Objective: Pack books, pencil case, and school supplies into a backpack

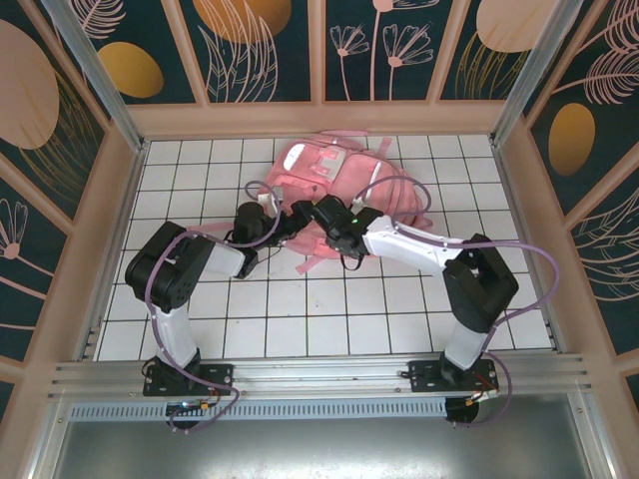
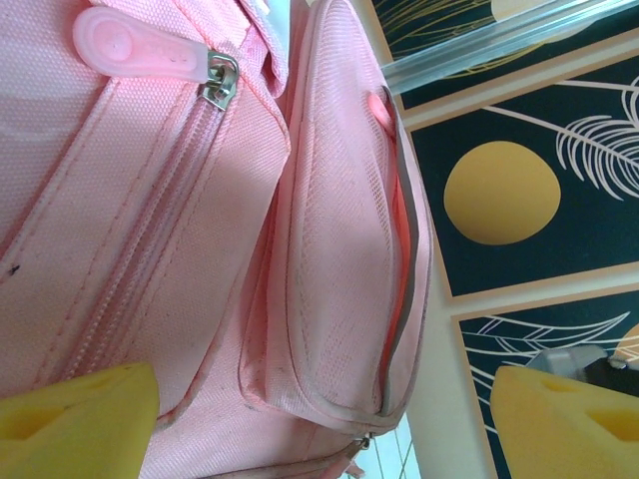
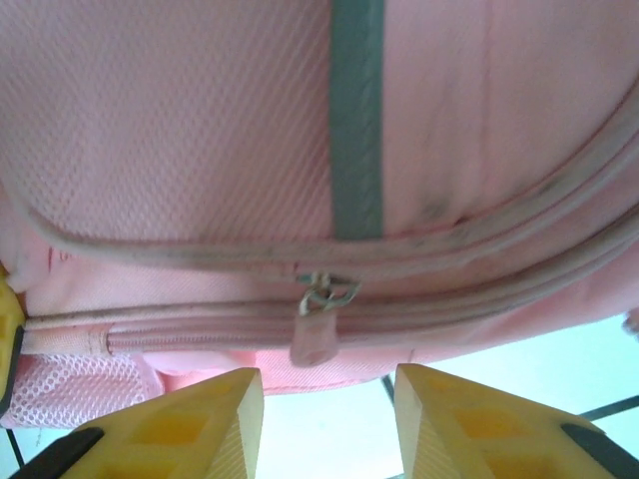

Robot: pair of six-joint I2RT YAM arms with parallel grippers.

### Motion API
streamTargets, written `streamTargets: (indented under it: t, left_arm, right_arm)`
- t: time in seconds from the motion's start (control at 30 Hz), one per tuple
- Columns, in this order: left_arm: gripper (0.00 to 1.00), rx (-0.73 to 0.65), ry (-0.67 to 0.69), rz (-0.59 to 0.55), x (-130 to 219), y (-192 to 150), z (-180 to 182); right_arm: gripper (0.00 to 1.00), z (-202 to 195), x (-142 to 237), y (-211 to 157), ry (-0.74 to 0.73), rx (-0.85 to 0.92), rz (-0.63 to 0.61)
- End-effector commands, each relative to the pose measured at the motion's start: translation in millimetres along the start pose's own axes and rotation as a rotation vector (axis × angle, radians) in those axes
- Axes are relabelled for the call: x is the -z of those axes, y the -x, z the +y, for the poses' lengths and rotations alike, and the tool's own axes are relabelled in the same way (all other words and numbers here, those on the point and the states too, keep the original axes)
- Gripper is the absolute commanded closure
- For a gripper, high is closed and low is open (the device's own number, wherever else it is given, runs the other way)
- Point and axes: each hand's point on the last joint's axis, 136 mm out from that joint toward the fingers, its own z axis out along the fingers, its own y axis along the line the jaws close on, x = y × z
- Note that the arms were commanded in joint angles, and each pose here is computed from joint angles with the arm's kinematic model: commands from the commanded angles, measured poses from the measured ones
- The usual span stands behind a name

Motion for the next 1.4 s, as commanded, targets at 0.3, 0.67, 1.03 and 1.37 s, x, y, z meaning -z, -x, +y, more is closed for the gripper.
streamTargets:
  t: [0.3, 0.67, 1.03, 1.37]
  left_arm:
    - [0.14, 0.044, 0.109, 0.044, -1, -11, 24]
    - [0.13, 0.042, 0.124, 0.063, -2, -13, 27]
    - [0.13, 0.114, 0.231, -0.038, 22, 25, 80]
    - [0.12, 0.006, 0.405, -0.112, 38, 67, 103]
  right_arm:
    - [0.61, 6, -19, 15, 0.015, 0.068, -0.015]
    - [0.72, -7, -41, 8, -0.048, 0.114, -0.035]
    - [1.00, -32, -24, 19, -0.033, 0.211, -0.004]
    - [1.00, -77, -13, 44, -0.081, 0.329, 0.020]
